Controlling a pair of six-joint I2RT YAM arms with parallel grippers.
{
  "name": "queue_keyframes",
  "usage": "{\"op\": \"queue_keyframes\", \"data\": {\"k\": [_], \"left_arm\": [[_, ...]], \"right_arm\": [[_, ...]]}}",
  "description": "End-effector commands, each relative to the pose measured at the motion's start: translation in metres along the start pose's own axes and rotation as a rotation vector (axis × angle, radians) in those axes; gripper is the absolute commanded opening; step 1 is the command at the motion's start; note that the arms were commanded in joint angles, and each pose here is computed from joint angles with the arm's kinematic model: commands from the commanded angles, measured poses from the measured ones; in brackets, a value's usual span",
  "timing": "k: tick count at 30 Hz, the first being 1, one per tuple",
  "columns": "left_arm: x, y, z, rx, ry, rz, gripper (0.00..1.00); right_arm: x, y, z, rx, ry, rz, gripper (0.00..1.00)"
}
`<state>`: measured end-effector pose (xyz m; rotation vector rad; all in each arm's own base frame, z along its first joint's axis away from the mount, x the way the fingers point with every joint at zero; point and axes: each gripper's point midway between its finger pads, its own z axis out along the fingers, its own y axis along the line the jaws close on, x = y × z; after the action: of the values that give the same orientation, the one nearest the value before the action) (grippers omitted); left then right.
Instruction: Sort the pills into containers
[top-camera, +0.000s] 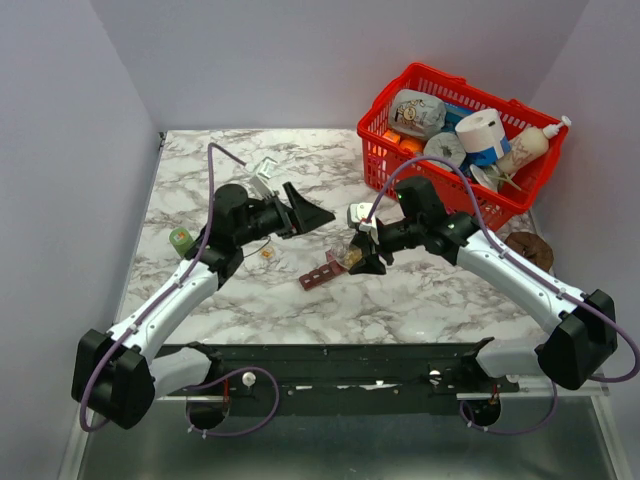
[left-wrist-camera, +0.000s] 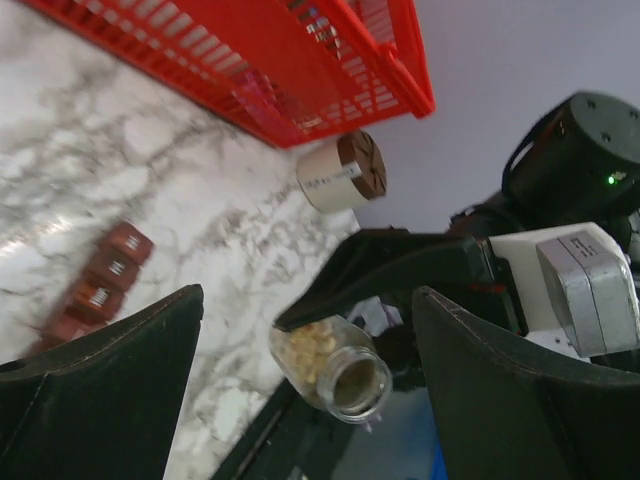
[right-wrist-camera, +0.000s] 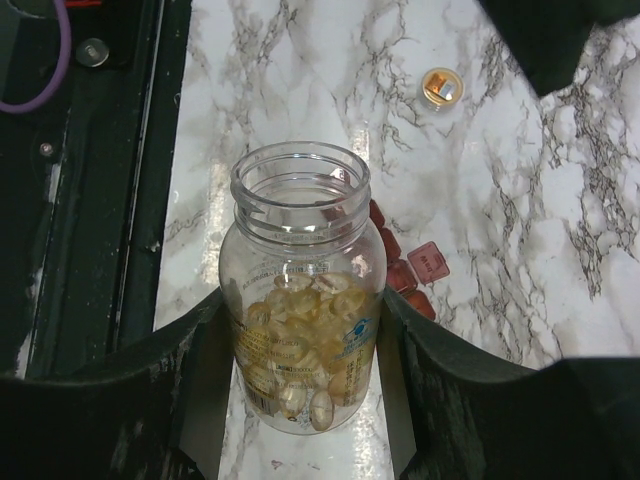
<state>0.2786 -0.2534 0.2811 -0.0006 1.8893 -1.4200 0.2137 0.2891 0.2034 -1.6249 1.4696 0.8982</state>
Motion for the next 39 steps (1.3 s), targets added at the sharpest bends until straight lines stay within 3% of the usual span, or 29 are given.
{"op": "queue_keyframes", "data": {"k": [1, 9, 13, 26, 31, 38, 39], "left_arm": [[0.026, -0.032, 0.006, 0.002, 0.123, -0.014, 0.91], [0.047, -0.023, 0.007, -0.054, 0.201, 0.006, 0.8], [0.059, -0.008, 0.008, -0.141, 0.264, 0.03, 0.79], [0.083, -0.012, 0.014, -0.149, 0.365, 0.032, 0.77], [0.09, -0.016, 0.017, -0.16, 0.386, 0.029, 0.7], [0.092, -0.018, 0.024, -0.16, 0.39, 0.003, 0.52], [0.093, -0.02, 0.024, -0.149, 0.398, -0.002, 0.43]], "right_arm": [[-0.003, -0.003, -0.003, 0.011, -0.005, -0.021, 0.13], [-0.003, -0.007, -0.002, 0.023, -0.001, -0.011, 0.13], [-0.003, -0.008, -0.002, 0.026, -0.001, -0.007, 0.14], [0.003, -0.016, -0.002, 0.056, 0.017, 0.009, 0.14], [0.003, -0.018, -0.002, 0.061, 0.018, 0.009, 0.13], [0.004, -0.018, -0.002, 0.068, 0.021, 0.004, 0.14], [0.004, -0.018, -0.002, 0.069, 0.02, 0.005, 0.14]]}}
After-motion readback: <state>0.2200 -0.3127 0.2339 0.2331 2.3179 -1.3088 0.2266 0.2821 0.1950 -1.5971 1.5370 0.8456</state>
